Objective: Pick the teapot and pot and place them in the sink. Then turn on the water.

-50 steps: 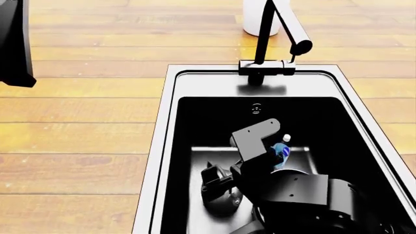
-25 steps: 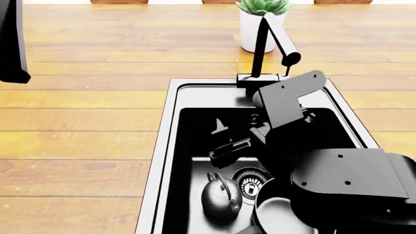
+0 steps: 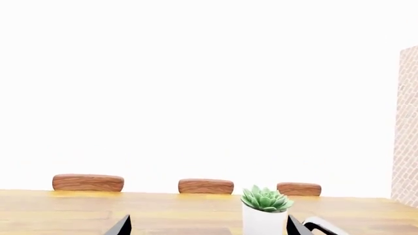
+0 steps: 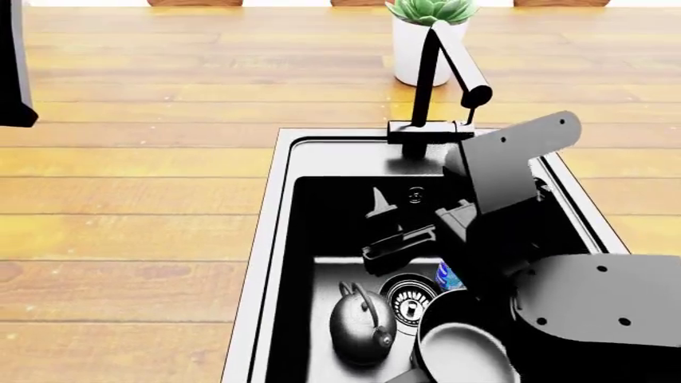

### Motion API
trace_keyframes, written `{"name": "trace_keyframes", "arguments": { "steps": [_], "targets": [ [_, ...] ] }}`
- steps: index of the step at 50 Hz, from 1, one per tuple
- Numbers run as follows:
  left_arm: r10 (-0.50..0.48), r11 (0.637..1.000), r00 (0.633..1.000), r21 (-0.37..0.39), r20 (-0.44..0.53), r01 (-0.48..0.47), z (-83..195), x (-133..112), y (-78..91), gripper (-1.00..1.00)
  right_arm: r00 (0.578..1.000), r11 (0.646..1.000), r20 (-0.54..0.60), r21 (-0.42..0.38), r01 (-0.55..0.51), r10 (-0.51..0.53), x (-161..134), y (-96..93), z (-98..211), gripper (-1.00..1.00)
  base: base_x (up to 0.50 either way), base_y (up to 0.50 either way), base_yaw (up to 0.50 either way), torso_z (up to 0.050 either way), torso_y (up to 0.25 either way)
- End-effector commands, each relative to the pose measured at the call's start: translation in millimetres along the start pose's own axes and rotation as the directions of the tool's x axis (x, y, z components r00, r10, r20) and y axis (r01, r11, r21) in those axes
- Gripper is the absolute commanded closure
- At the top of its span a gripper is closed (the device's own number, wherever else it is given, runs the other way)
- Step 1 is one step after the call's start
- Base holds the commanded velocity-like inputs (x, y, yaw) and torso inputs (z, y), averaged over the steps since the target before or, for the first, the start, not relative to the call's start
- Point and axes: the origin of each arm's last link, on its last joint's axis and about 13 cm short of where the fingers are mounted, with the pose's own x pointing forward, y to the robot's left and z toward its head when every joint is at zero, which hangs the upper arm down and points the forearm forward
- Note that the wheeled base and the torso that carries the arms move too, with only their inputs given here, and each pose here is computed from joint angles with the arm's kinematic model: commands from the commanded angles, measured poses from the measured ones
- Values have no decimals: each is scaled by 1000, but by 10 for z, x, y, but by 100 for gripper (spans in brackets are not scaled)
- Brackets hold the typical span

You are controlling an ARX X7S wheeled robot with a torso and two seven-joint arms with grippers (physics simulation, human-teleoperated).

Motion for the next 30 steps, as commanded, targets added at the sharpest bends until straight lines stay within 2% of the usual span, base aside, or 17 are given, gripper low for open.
{"name": "trace_keyframes", "arguments": {
  "steps": [1,12,30],
  "targets": [
    [1,1000,1000,0,4,-1,8,-5,-6,-100,996,997,48,21,70,-71,-241,-115,64,-100,0,0,0,0,0],
    [3,1000,1000,1,9,-3,40,-7,-27,-100,984,985,63,47,164,-167,-465,-279,31,-100,0,0,0,0,0],
    [-1,1000,1000,6,17,1,79,-4,-54,-100,964,964,66,71,255,-259,-599,-442,22,-100,0,0,0,0,0]
  ]
}}
